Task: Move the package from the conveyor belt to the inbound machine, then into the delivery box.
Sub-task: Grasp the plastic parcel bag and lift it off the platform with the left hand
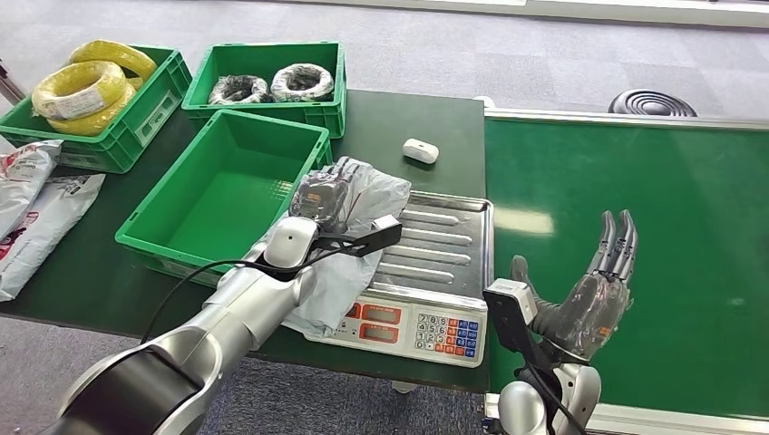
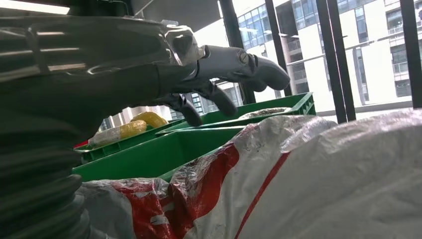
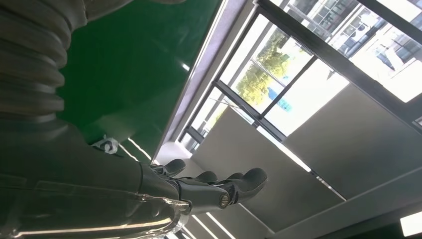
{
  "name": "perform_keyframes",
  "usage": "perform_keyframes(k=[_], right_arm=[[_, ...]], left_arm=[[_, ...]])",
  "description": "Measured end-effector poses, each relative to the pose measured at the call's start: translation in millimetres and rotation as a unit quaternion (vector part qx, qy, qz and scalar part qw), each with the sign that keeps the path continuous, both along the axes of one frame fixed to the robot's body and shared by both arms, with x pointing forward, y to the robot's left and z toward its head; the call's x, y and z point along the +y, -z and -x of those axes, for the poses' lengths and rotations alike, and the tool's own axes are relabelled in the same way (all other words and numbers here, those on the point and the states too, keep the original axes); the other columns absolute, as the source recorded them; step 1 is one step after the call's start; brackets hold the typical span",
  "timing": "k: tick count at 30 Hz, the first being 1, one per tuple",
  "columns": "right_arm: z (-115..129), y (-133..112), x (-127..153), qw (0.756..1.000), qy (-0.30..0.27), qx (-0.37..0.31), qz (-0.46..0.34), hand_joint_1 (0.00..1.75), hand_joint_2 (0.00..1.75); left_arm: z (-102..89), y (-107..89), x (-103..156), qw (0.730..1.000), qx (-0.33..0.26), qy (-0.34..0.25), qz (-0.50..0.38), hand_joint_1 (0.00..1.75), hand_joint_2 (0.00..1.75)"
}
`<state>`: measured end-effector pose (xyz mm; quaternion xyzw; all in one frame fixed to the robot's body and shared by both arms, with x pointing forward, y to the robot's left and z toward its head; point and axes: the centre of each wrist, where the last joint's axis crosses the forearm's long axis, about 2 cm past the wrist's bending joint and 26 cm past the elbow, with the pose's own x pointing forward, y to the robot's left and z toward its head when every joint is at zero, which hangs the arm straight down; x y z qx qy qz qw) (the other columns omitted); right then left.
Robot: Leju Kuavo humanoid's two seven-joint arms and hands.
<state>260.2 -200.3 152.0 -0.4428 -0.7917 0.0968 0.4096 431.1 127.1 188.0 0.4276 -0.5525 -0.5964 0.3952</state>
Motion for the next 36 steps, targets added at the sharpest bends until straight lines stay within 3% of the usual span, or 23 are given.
perform_keyframes(k=[12,16,24,36], right_arm=[[0,0,0,1.000,-0.002,-0.001,-0.003,0.00,1.75],[0,0,1,1.000,-0.005,-0.002,-0.003,0.00,1.75],[0,0,3,1.000,-0.009,-0.003,-0.001,0.00,1.75],[0,-1,3,1.000,-0.009,-0.003,-0.001,0.00,1.75]], left_arm=[[-0.3,9.3,8,0.996,0.031,-0.019,-0.076,0.00,1.75],[1.0,13.4,8,0.993,0.047,-0.018,-0.107,1.75,1.75],[7.4,28.2,12,0.991,0.079,-0.008,-0.104,1.75,1.75],[7.3,29.5,14,0.991,0.081,-0.010,-0.101,1.75,1.75]])
